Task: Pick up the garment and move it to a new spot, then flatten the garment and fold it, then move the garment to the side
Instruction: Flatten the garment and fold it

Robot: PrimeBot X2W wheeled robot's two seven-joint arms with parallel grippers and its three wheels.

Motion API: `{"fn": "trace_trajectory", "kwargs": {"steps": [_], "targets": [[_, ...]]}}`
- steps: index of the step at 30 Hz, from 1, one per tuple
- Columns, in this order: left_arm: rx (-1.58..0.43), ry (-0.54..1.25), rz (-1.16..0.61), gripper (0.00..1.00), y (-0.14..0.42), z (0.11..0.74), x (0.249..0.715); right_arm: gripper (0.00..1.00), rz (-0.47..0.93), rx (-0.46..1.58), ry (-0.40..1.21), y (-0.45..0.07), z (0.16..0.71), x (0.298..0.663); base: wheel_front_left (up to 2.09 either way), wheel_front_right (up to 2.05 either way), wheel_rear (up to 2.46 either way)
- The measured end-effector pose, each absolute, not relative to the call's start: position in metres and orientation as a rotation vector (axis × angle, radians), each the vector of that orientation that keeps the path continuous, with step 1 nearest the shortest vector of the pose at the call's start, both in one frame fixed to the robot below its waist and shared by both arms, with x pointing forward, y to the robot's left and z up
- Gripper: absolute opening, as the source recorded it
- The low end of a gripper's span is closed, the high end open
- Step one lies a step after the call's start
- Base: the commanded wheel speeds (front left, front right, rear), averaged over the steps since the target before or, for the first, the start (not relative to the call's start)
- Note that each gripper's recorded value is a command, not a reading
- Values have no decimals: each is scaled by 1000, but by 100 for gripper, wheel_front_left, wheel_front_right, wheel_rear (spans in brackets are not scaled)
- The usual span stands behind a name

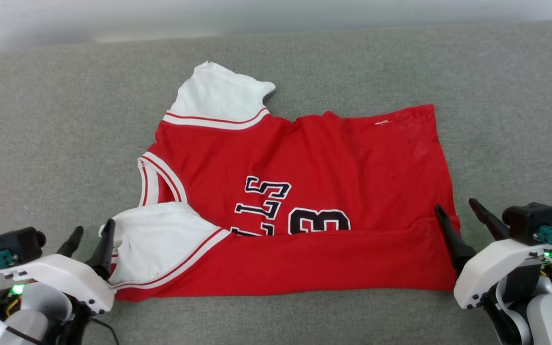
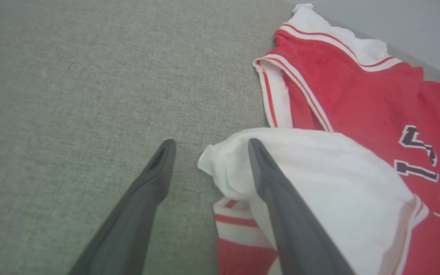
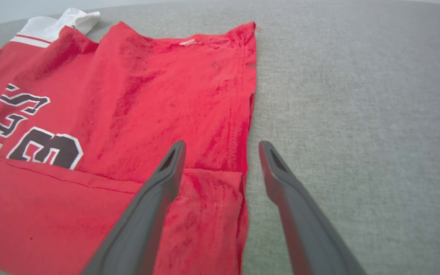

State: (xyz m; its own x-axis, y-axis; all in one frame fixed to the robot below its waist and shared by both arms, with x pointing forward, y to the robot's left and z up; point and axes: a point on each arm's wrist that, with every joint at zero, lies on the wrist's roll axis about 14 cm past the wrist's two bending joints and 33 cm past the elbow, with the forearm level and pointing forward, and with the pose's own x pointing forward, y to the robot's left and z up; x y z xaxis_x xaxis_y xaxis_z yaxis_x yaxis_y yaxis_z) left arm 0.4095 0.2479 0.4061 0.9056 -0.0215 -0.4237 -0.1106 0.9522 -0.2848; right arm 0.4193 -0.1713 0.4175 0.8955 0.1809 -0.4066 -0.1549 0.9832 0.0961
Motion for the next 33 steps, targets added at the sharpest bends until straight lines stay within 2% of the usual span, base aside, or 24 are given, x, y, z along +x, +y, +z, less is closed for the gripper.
{"fn": "trace_trajectory", "kwargs": {"steps": [6,13,19,25,32,33], "targets": [[-207,395,10,100,263,448,415,100,146,59,317,-176,446,415,0,0,0],[-119,553,-109,100,256,464,400,100,116,62,261,-180,468,400,0,0,0],[-128,782,-186,100,236,439,375,100,96,95,225,-180,478,390,0,0,0],[-173,985,-189,100,228,396,353,100,86,134,233,-177,472,389,0,0,0],[-190,1104,-219,100,222,370,349,100,60,157,266,-182,460,389,0,0,0],[-199,1127,-235,78,218,366,350,100,51,164,274,-185,457,389,0,0,0]]}}
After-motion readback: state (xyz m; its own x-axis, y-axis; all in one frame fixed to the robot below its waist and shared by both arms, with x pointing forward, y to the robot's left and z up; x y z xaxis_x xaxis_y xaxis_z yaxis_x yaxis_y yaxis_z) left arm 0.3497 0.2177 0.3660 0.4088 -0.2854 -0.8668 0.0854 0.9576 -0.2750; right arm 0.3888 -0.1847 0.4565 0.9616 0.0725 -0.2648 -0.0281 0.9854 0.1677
